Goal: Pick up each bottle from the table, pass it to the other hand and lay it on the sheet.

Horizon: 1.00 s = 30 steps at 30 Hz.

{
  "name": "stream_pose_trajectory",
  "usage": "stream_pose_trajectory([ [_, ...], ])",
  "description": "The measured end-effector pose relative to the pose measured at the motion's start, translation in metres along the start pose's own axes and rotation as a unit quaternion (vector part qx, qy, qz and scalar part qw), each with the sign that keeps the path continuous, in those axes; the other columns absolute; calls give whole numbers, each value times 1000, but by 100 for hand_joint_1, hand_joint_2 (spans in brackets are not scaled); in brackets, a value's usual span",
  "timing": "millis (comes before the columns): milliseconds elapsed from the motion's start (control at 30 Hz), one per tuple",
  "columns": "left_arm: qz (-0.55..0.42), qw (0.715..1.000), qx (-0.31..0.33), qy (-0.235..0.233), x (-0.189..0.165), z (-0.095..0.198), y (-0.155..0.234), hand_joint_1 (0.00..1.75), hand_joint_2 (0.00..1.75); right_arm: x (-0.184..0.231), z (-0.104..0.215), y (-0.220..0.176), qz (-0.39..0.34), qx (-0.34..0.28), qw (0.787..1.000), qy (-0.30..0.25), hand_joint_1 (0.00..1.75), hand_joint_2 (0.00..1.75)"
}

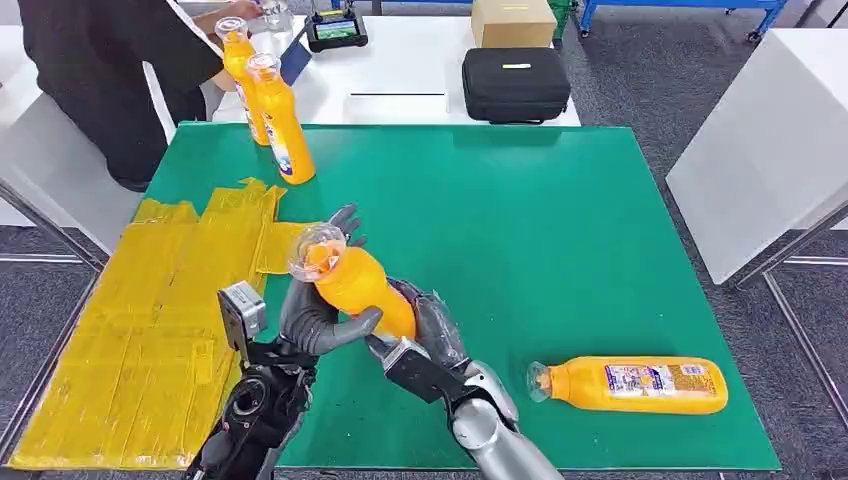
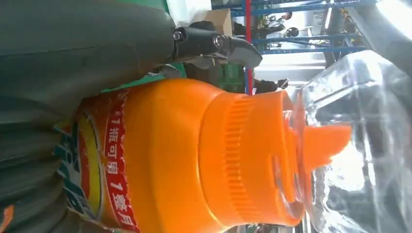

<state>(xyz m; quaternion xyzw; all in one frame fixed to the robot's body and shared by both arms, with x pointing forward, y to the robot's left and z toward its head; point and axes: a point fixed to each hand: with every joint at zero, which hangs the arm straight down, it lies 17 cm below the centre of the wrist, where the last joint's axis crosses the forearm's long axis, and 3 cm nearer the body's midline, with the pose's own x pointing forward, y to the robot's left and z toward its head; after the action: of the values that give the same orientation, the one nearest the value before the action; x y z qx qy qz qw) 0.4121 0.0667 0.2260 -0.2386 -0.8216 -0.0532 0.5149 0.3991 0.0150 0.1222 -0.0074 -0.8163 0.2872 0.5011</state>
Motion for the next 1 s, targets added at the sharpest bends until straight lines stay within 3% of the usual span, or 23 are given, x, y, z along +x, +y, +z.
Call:
stream_pose_trajectory([
  [233,3,1000,4,16,-14,2,4,0,175,-3,-2,-3,63,-17,998,-13,175,175],
  [433,5,1000,8,26,-22,5,7,2,175,-8,-1,1,72,-10,997,-11,175,175],
  [467,5,1000,9,27,-23,5,7,162,175,-9,0,2,73,-9,997,-10,175,175],
  [500,5,1000,9,28,-24,6,8,175,175,-10,0,2,74,-8,997,-10,175,175],
  [1000,7,999,29,26,-23,9,16,175,175,-10,-4,2,81,-11,997,-14,175,175],
])
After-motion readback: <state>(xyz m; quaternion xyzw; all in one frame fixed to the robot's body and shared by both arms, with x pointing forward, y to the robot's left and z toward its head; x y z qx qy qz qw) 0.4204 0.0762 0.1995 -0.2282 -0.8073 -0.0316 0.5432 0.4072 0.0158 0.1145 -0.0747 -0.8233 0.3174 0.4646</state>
